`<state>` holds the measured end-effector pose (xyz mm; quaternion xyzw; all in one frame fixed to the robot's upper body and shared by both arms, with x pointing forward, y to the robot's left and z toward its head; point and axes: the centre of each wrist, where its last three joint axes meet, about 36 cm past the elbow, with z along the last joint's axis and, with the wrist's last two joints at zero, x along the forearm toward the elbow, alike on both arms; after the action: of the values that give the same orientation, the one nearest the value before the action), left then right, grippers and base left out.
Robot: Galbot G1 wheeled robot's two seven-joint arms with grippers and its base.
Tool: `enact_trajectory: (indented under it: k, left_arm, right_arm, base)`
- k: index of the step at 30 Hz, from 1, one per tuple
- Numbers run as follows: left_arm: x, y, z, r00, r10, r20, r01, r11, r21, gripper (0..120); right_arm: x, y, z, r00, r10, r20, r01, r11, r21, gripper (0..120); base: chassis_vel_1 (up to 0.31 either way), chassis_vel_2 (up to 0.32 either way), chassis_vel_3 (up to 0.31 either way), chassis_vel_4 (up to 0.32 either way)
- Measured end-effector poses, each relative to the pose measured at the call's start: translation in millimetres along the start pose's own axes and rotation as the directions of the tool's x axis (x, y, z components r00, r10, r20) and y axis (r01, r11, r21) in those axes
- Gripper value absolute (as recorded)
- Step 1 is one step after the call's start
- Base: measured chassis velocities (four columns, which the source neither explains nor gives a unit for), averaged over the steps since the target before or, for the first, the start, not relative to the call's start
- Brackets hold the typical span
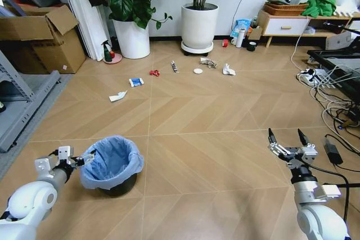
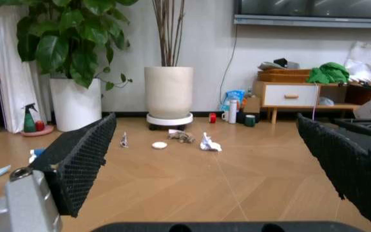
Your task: Pick up the trash bin and place the garbage on the floor into it.
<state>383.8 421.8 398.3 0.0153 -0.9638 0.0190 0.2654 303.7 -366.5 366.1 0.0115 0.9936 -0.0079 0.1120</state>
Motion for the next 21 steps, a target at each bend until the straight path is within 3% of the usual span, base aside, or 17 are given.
enact_trajectory:
  k: [10,16,18,20,21]
  left_arm:
    - [-28.4,-3.3,17.9,0.998,-0.022,-0.051,0.022,1.0,-0.012,95]
    - [-29.6,4.4,21.6,0.997,-0.047,-0.063,0.046,0.999,-0.026,77]
    - [-26.3,9.3,21.3,0.996,-0.051,-0.068,0.049,0.998,-0.026,63]
    - [-25.4,9.7,20.9,0.996,-0.05,-0.067,0.048,0.999,-0.024,61]
    - [-23.0,9.9,19.3,0.997,-0.047,-0.064,0.046,0.999,-0.019,54]
  right_arm:
    - [4.8,-1.3,-0.6,1.0,0.006,-0.009,-0.006,1.0,0.006,100]
    - [5.5,-2.3,-3.3,1.0,0.005,-0.006,-0.005,1.0,0.01,100]
    - [5.5,-2.8,-5.0,1.0,0.005,-0.003,-0.005,1.0,0.012,100]
    - [5.4,-2.6,-5.3,1.0,0.005,-0.002,-0.005,1.0,0.011,100]
    - [5.1,-2.0,-6.2,1.0,0.005,0.001,-0.005,1.0,0.01,100]
  base:
    - [0.0,0.0,0.0,0.0]
    - [0.0,0.0,0.0,0.0]
    - [0.0,0.0,0.0,0.0]
    - [0.0,0.0,0.0,0.0]
    - [0.0,0.0,0.0,0.0]
